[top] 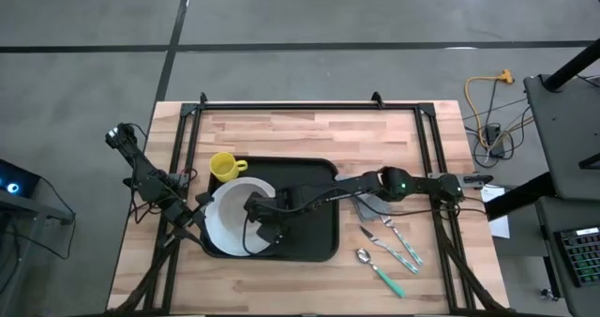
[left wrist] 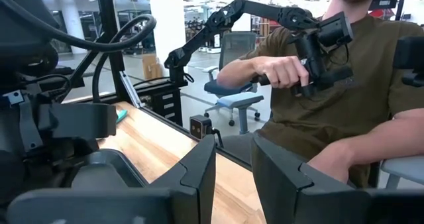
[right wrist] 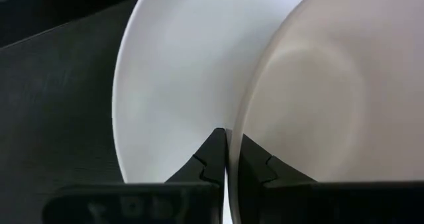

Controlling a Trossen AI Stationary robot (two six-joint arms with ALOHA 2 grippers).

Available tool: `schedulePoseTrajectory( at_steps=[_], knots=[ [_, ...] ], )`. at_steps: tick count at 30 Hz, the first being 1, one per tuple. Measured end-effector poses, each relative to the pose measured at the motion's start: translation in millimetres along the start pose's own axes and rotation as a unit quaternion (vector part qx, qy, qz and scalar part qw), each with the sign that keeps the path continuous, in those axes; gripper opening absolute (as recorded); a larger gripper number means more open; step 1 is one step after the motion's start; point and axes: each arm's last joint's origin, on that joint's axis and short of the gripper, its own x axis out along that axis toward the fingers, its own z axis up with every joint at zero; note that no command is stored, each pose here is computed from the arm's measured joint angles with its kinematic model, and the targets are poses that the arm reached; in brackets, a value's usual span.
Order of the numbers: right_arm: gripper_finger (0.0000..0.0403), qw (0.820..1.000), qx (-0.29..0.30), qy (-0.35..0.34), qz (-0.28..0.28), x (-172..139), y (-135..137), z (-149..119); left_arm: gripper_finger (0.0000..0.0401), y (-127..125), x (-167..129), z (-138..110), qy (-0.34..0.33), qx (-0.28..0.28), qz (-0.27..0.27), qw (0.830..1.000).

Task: Set up tray
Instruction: Put the gray bowl on the white plate below the yellow mug

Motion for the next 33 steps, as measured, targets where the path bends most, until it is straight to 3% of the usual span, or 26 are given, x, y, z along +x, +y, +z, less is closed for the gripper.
schedulePoseTrajectory(
  at_steps=[33],
  knots=[
    [0.0009, 0.999, -0.034, -0.036, -0.003, 0.0, 0.9, 8.2, 0.0079, 0.0, 0.0, 0.0, 0.0, 0.0, 0.0, 1.0]
  ],
)
